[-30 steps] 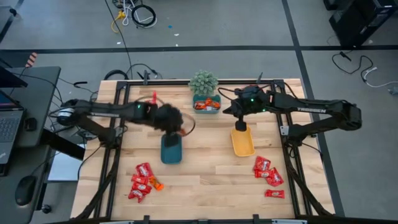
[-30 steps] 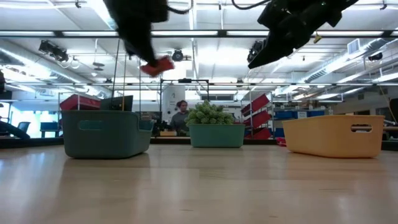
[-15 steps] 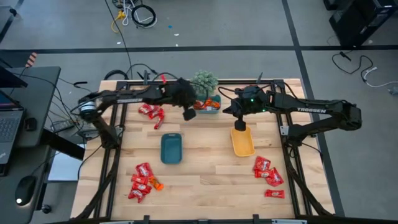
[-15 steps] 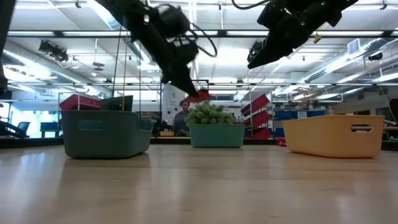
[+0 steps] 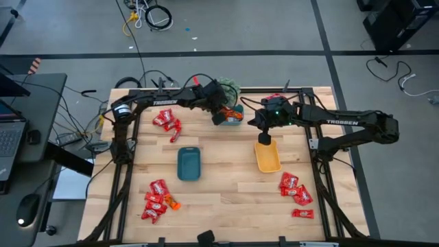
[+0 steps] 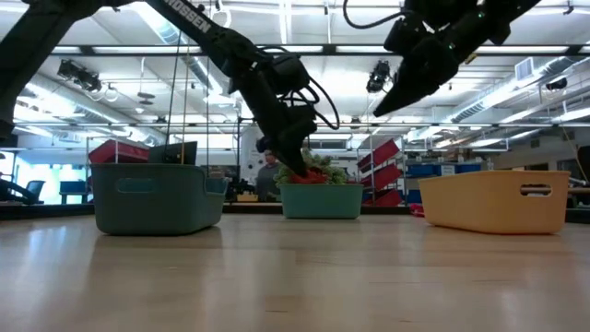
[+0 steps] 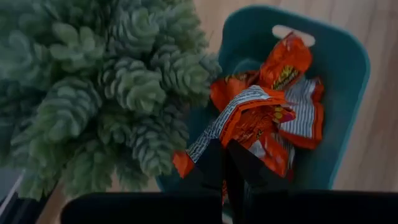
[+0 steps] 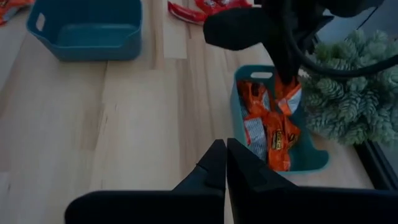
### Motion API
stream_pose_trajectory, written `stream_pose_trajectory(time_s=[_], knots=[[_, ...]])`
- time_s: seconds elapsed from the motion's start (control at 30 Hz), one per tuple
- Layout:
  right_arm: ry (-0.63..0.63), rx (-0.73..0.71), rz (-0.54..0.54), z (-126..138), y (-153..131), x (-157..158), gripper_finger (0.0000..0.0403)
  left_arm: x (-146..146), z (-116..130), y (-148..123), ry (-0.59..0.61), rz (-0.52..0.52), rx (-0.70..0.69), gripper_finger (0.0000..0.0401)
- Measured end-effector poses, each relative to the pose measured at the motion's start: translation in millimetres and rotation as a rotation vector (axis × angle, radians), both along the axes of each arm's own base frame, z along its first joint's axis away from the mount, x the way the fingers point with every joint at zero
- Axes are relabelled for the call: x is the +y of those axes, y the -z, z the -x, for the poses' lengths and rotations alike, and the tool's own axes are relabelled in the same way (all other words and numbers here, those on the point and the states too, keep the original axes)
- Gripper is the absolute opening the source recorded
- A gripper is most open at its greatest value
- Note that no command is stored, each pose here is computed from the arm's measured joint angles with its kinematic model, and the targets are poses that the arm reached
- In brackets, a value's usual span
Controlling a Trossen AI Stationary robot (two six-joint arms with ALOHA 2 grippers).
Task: Sort candy
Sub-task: Put the orange chocolate into the green bin
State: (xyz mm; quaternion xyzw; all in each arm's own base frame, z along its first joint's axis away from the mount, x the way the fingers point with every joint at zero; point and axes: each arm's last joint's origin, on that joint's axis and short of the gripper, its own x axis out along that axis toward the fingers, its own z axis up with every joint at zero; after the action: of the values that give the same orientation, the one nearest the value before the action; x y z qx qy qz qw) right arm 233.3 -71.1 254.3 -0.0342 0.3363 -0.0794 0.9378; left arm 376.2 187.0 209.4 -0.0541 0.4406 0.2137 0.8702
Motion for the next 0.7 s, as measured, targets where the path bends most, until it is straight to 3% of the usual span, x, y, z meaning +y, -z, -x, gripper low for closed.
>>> stream_pose_trajectory(time_s=[0.2,0.53,0.7], knots=[[0.009,-0.001,-0.012,0.3,1.5,0.1,0.0002,-3.4,0.7,1.2,0.029,-0.003,0.034,0.0037],[0.015,-0.008,-0.017,-0.1,1.1,0.0,0.0002,-8.7,-1.1,1.7,0.05,0.0,0.043,0.0137],[0.015,-0.01,-0.017,-0.2,0.9,0.0,0.0001,-12.5,0.6,-5.7,0.116,-0.022,0.047,0.0128]])
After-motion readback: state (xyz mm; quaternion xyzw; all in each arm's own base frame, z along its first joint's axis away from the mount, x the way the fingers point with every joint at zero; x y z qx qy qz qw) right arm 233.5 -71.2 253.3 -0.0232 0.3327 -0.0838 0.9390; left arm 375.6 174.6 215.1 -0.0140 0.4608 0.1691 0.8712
